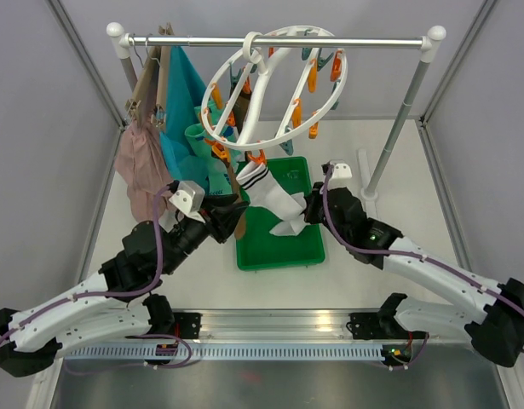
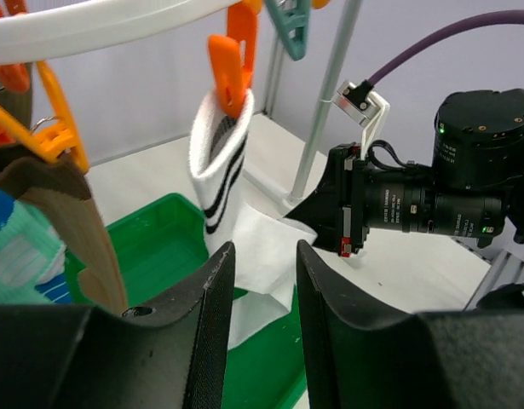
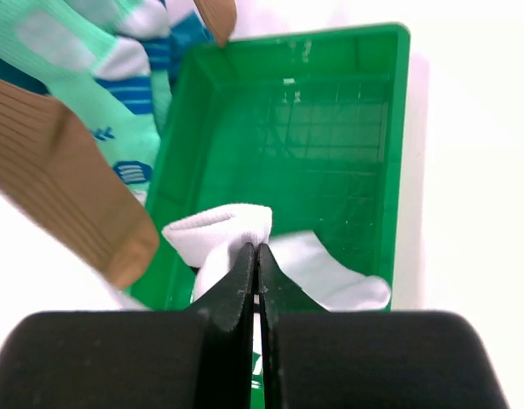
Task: Clip the socks to the hanger
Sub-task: Pick up the sock from the bin.
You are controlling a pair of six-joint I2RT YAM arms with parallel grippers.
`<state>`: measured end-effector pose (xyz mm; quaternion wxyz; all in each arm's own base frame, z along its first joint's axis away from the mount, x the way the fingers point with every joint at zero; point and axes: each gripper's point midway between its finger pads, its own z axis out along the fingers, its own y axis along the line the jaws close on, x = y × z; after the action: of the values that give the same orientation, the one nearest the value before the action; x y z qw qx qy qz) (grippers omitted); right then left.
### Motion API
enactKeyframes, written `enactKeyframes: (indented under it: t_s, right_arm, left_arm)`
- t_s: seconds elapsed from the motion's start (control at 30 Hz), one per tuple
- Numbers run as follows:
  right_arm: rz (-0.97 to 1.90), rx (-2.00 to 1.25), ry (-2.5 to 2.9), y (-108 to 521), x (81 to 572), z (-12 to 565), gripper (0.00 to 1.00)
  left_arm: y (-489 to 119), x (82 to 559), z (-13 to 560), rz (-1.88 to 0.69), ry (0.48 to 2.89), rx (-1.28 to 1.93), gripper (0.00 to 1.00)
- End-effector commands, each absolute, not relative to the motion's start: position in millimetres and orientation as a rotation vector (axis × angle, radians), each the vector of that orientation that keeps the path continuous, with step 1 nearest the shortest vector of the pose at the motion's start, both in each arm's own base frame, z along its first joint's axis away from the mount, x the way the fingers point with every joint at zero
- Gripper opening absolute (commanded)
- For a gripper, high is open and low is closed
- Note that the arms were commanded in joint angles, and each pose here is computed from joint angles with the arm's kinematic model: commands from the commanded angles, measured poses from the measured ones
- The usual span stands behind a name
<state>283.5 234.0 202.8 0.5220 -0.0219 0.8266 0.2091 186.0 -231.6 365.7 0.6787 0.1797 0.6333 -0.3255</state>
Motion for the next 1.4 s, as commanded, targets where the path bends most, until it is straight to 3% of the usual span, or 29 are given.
enactKeyframes:
  t_s: [0.0, 0.6, 0.93, 1.37]
  right_arm:
    - [0.495, -0.003, 1.954, 217.1, 273.4, 219.0, 0.00]
    - [0.467, 0.141, 1.674, 124.2, 229.1, 354.3, 0.00]
    - [0.772, -0.048, 1.568, 169.8, 206.8, 402.3, 0.00]
    - [0.929, -0.100, 1.498, 192.3, 196.8, 425.2, 0.00]
  left_arm:
    - [-246.7, 174.5, 389.9, -0.861, 1.332, 0.420, 0.41]
    - [-315.3, 181.5, 386.6, -0.970, 1.334, 0.535, 0.43]
    - [-341.8, 174.5, 402.2, -1.039, 1.207, 0.616, 0.47]
    - [-353.5, 184.6, 407.1, -1.064, 1.188, 0.561, 0.53]
